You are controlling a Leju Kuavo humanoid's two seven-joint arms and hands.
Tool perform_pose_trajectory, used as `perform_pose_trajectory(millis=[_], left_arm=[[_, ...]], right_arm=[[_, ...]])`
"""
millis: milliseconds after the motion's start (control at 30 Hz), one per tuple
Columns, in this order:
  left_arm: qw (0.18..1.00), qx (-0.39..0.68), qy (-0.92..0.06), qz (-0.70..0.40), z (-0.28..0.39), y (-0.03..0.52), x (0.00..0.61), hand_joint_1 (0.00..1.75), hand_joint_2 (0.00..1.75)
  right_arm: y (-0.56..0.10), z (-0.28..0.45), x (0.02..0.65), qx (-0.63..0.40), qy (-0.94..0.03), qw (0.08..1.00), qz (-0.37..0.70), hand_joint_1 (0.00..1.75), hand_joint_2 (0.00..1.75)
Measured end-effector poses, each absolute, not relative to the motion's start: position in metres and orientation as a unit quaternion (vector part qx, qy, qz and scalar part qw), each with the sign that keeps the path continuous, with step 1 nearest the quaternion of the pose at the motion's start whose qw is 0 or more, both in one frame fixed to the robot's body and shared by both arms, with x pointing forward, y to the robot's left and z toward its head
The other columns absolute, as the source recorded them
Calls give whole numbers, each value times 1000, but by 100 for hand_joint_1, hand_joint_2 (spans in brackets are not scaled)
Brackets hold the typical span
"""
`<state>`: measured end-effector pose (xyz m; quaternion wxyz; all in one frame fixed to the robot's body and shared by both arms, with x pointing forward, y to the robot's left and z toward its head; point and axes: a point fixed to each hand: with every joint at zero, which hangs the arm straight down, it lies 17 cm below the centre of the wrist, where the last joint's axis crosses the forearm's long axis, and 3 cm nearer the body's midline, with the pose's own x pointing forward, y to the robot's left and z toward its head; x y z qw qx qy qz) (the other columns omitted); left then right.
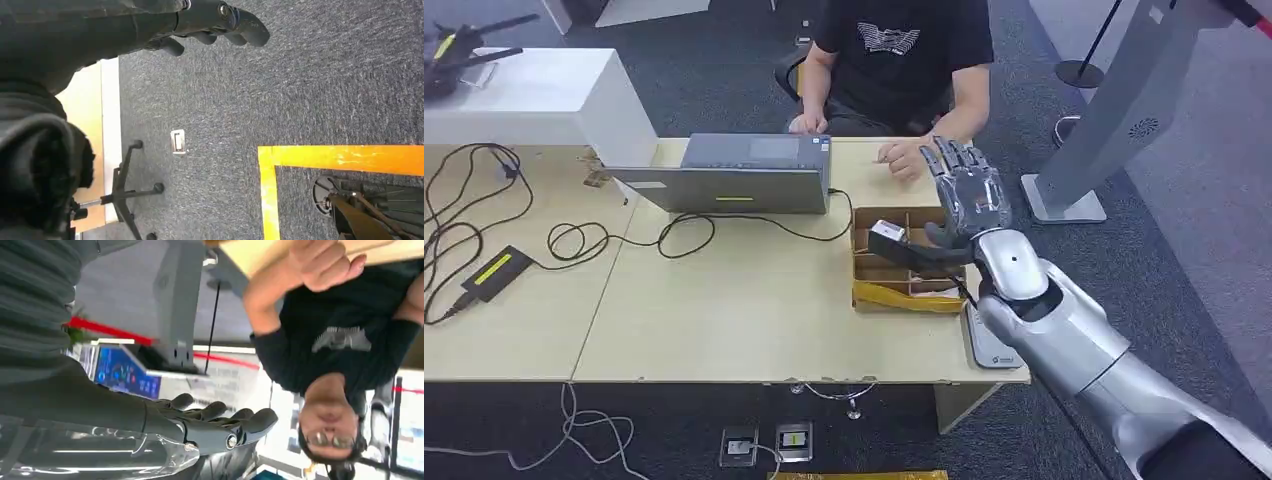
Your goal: Pass the card to the sensor for recognition and then transmit it.
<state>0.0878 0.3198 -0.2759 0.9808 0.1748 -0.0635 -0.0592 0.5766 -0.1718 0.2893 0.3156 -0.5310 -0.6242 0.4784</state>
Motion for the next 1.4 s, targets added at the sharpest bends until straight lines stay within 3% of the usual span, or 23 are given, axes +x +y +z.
perform_pose_trajectory(millis=[600, 1400], left_arm=[[981, 179, -59, -50, -276, 322, 85, 0, 0], [980, 192, -45, -30, -275, 325, 80, 0, 0]], right_arm=[[-213, 266, 562, -490, -605, 410, 475, 0, 175], [-251, 260, 540, -481, -611, 435, 454, 0, 175]])
